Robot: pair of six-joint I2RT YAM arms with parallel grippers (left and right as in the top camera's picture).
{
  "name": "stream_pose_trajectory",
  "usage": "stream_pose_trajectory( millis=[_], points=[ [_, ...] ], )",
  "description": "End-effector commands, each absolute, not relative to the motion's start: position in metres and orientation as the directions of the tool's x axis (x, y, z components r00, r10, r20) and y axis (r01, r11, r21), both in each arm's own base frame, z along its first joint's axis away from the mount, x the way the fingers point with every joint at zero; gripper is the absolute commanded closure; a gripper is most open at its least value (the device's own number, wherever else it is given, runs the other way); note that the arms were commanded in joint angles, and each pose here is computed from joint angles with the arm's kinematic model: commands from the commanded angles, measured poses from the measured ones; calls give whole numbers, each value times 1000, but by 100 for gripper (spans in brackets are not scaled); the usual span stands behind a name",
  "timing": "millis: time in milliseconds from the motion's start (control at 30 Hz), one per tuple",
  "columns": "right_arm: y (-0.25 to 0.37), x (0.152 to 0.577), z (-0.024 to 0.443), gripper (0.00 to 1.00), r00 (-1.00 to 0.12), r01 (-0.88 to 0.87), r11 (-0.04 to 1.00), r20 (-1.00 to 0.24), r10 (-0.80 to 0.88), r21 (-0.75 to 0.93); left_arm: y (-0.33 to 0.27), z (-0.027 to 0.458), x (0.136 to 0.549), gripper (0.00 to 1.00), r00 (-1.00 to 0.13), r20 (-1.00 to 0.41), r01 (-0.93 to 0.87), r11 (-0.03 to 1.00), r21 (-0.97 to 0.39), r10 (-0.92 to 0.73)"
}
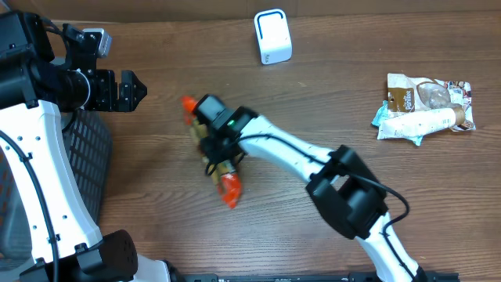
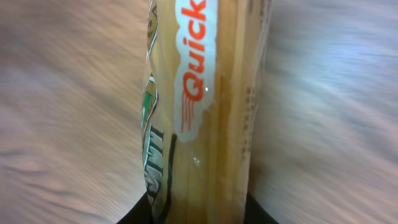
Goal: Scan the item barcode
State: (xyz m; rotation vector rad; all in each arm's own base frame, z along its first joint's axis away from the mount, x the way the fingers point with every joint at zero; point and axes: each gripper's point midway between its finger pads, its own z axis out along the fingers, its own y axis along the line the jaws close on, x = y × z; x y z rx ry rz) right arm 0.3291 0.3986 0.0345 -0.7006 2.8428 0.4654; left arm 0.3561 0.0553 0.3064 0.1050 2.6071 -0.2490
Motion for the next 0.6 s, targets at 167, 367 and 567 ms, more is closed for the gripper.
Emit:
stream_pose_trajectory(
  millis=[167, 367, 567],
  points=[
    [310, 382, 123, 96, -835, -391, 920, -407, -369, -31, 53, 308, 357, 1, -857, -513, 149, 977, -152, 51],
    [250, 380, 103, 96, -844, -313, 877, -317, -433, -365, 53, 308, 357, 1, -857, -513, 149, 977, -152, 51],
    [253, 351, 66, 74, -850, -385, 841, -209, -484, -381, 53, 308, 357, 0, -857, -513, 149, 977, -152, 51]
  ],
)
